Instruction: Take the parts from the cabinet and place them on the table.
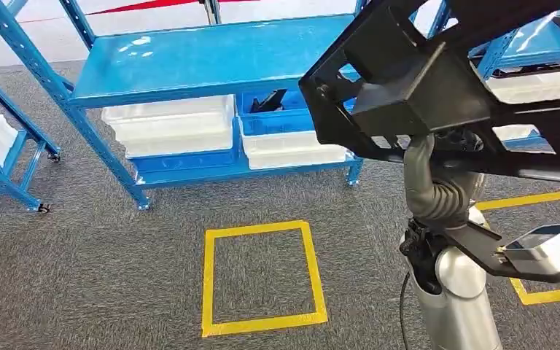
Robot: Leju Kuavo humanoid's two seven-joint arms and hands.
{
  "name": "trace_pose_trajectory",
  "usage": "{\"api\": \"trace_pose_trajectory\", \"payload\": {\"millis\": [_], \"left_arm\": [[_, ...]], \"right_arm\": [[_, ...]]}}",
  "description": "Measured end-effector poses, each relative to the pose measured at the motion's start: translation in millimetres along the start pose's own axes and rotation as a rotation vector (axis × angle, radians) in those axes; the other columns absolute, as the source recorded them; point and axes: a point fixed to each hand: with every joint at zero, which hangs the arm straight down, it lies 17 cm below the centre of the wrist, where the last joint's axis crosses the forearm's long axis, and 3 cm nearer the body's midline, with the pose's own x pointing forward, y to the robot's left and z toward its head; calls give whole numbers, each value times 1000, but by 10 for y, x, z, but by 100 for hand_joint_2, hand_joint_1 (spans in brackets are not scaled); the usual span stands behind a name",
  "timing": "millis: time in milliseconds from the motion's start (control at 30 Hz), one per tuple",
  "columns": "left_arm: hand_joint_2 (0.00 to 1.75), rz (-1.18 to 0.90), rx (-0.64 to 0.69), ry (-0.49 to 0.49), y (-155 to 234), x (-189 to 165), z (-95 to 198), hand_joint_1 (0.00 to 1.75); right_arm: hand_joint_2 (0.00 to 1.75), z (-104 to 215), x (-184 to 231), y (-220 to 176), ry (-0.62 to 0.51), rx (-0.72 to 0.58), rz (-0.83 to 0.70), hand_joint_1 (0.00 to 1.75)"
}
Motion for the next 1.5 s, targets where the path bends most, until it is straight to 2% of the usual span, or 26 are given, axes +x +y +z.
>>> {"api": "trace_pose_trajectory", "payload": {"millis": [500,1500], "left_arm": [[175,-6,4,6,9,-26,5,0],[175,-18,0,15,7,-48,7,0]], "right_arm": [[175,104,-5,-87,-1,-23,76,175],[175,173,44,-172,0,-45,102,175]]}}
